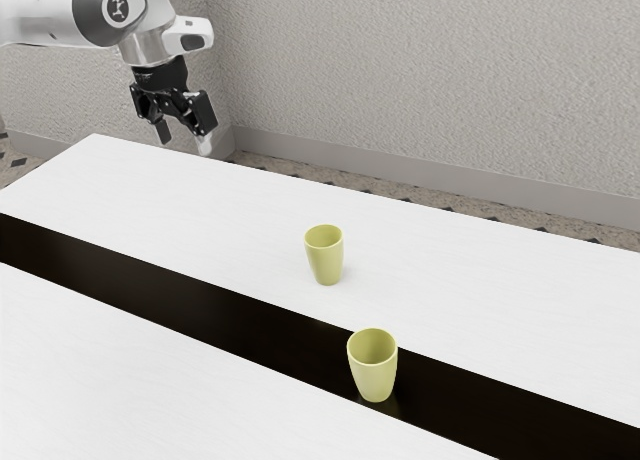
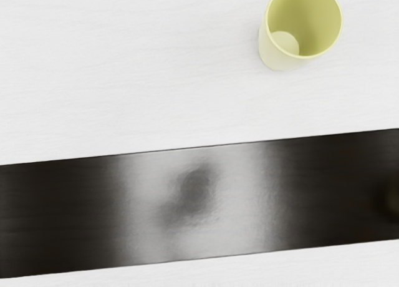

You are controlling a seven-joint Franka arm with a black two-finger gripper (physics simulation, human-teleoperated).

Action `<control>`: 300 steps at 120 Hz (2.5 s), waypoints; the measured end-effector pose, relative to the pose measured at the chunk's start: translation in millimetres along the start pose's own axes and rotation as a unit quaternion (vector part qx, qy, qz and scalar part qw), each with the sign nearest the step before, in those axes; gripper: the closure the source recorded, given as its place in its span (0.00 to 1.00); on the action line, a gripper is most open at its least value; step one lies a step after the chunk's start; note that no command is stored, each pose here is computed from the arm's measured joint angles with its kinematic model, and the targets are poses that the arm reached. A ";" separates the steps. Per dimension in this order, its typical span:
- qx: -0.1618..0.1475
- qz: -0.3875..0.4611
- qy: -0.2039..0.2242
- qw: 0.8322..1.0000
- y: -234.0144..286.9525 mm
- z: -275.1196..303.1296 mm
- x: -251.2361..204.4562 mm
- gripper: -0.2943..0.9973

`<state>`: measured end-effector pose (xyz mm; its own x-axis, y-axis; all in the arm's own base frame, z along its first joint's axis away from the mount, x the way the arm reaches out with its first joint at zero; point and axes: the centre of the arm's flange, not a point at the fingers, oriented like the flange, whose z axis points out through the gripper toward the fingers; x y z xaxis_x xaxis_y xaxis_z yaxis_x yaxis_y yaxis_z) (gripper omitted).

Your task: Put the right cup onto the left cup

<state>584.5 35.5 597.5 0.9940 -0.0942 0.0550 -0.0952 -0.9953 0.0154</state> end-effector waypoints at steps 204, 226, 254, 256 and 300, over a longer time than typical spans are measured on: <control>-0.041 0.033 -0.071 0.996 261.7 278.3 -7.6 0.23; -0.035 0.010 -0.073 0.997 264.8 297.1 -6.6 0.25; -0.021 0.007 -0.059 0.998 279.8 291.9 -8.3 0.66; -0.020 0.006 -0.059 0.998 280.8 292.2 -8.7 0.67; -0.016 -0.010 -0.057 0.998 290.6 291.1 -12.4 0.82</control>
<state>560.0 -258.5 310.7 0.9951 -0.0784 -0.0599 -0.0755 -0.9960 0.0482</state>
